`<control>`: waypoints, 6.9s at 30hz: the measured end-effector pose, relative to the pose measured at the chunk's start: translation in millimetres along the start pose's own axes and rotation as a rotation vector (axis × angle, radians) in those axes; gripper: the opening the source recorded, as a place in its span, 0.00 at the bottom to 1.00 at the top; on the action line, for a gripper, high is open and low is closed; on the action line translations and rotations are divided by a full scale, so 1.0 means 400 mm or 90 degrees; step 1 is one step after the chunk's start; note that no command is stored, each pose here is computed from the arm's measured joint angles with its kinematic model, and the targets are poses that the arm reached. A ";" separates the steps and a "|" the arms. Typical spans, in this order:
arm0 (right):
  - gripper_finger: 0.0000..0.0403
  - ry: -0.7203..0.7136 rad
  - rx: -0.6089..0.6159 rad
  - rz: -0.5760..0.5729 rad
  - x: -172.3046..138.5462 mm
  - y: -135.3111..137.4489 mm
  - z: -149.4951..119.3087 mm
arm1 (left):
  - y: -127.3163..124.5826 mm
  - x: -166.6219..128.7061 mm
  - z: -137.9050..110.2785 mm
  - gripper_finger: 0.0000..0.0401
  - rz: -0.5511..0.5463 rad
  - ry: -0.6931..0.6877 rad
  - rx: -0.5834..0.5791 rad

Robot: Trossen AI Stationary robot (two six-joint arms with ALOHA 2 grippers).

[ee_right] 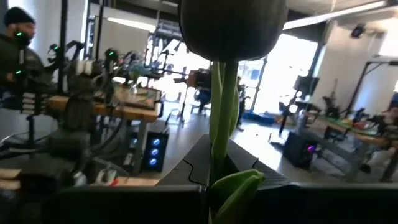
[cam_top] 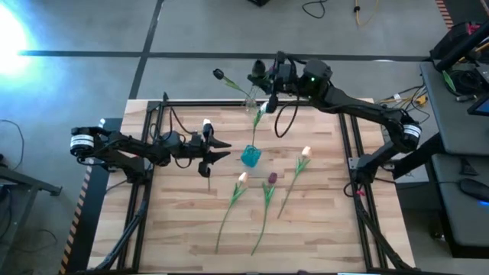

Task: Sort flowers into vase by color
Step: Put the black tulip into the transparent vase, then put the red tulip into the transparent vase

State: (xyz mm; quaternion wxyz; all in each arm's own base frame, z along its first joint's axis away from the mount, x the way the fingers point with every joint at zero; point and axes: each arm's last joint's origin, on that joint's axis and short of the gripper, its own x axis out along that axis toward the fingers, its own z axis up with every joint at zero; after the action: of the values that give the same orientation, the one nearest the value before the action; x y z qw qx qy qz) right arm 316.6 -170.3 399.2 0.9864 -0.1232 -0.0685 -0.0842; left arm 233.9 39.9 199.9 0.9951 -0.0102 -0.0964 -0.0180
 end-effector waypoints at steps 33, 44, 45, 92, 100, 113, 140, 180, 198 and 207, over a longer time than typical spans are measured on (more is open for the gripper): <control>0.03 0.099 0.032 -0.104 0.055 -0.165 -0.056 | 0.000 -0.003 -0.010 0.27 0.001 0.022 -0.005; 0.03 0.153 0.064 -0.124 0.069 -0.196 -0.141 | 0.000 -0.003 -0.010 0.27 0.002 0.023 -0.005; 0.03 0.157 0.067 -0.136 0.070 -0.196 -0.143 | 0.000 -0.003 -0.010 0.27 0.002 0.023 -0.005; 0.45 0.336 0.125 -0.233 0.052 -0.155 -0.177 | 0.004 -0.003 -0.017 0.27 0.028 0.037 -0.024; 0.59 0.373 0.152 -0.233 0.049 -0.149 -0.196 | 0.004 -0.003 -0.016 0.27 0.028 0.036 -0.024; 0.71 0.316 0.080 -0.201 0.069 -0.113 -0.091 | 0.004 -0.003 -0.017 0.27 0.028 0.037 -0.025; 0.05 0.496 0.117 -0.160 -0.097 0.323 0.037 | 0.000 -0.058 -0.062 0.27 0.064 0.072 -0.001; 0.37 0.777 0.665 -0.481 -0.120 0.791 -0.416 | -0.007 -0.107 -0.101 0.27 0.094 0.113 -0.023; 0.45 0.780 0.702 -0.529 -0.102 0.791 -0.480 | -0.007 -0.107 -0.096 0.27 0.094 0.099 -0.028; 0.34 0.757 0.667 -0.550 -0.107 0.781 -0.491 | -0.007 -0.107 -0.096 0.27 0.094 0.099 -0.028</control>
State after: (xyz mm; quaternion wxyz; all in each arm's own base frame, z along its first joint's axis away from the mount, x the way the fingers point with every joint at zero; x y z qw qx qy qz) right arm 354.5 84.5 131.6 0.6714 0.4424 0.3827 -0.4551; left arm 199.3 37.6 154.1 0.9978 -0.0375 -0.0171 0.0527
